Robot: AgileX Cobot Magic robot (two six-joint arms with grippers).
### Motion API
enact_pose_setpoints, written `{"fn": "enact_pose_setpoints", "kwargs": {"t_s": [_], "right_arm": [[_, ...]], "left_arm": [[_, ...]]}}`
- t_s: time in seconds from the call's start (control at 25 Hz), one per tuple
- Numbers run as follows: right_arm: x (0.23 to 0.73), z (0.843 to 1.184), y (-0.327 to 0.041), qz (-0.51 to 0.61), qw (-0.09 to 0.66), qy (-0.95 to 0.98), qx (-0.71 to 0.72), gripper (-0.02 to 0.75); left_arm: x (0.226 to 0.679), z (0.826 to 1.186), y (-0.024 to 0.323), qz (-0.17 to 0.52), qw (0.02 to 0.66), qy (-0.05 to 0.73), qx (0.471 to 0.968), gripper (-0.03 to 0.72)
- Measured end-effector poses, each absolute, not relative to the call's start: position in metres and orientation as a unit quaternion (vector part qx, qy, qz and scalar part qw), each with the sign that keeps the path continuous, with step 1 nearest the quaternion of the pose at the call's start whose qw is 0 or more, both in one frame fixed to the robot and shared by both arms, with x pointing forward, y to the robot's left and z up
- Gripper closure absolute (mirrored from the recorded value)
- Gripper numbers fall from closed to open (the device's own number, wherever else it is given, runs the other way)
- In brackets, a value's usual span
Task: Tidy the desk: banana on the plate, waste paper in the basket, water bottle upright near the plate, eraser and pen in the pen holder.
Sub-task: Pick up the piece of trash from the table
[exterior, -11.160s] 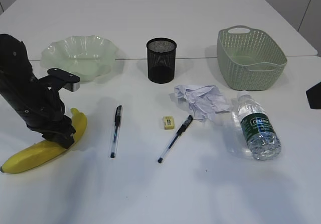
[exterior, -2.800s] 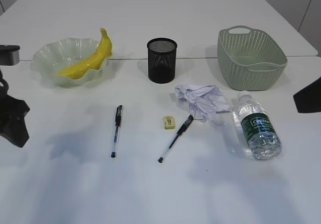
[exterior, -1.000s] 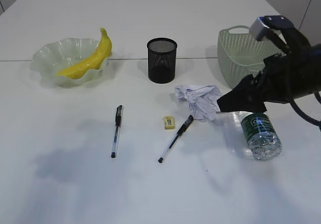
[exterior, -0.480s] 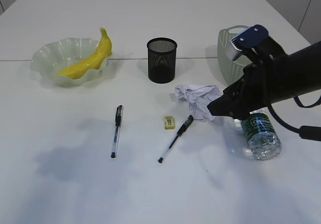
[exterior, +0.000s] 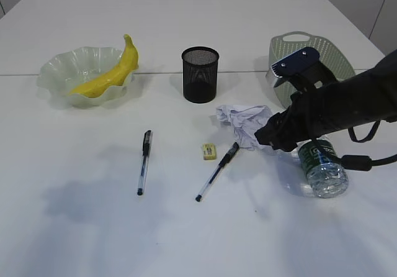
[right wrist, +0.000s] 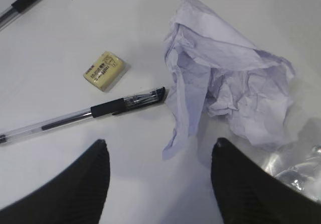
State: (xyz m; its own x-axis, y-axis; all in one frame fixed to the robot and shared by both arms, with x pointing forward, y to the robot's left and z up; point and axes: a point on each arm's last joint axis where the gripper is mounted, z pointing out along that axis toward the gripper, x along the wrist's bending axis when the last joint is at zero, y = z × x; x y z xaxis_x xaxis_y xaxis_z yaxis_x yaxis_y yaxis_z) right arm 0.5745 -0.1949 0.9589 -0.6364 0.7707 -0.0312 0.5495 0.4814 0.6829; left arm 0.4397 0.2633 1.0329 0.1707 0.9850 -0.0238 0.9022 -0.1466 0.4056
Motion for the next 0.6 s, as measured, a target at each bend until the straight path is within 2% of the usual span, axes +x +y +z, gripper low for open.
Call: {"fn": "enact_pose_setpoints", "kwargs": {"t_s": [0.6], "right_arm": [[0.604, 0.934, -0.188, 0.313, 0.170, 0.844, 0.401, 0.266]], "left_arm": [[0.441, 1.033, 0.264, 0.131, 0.168, 0.630, 0.747, 0.244]]}}
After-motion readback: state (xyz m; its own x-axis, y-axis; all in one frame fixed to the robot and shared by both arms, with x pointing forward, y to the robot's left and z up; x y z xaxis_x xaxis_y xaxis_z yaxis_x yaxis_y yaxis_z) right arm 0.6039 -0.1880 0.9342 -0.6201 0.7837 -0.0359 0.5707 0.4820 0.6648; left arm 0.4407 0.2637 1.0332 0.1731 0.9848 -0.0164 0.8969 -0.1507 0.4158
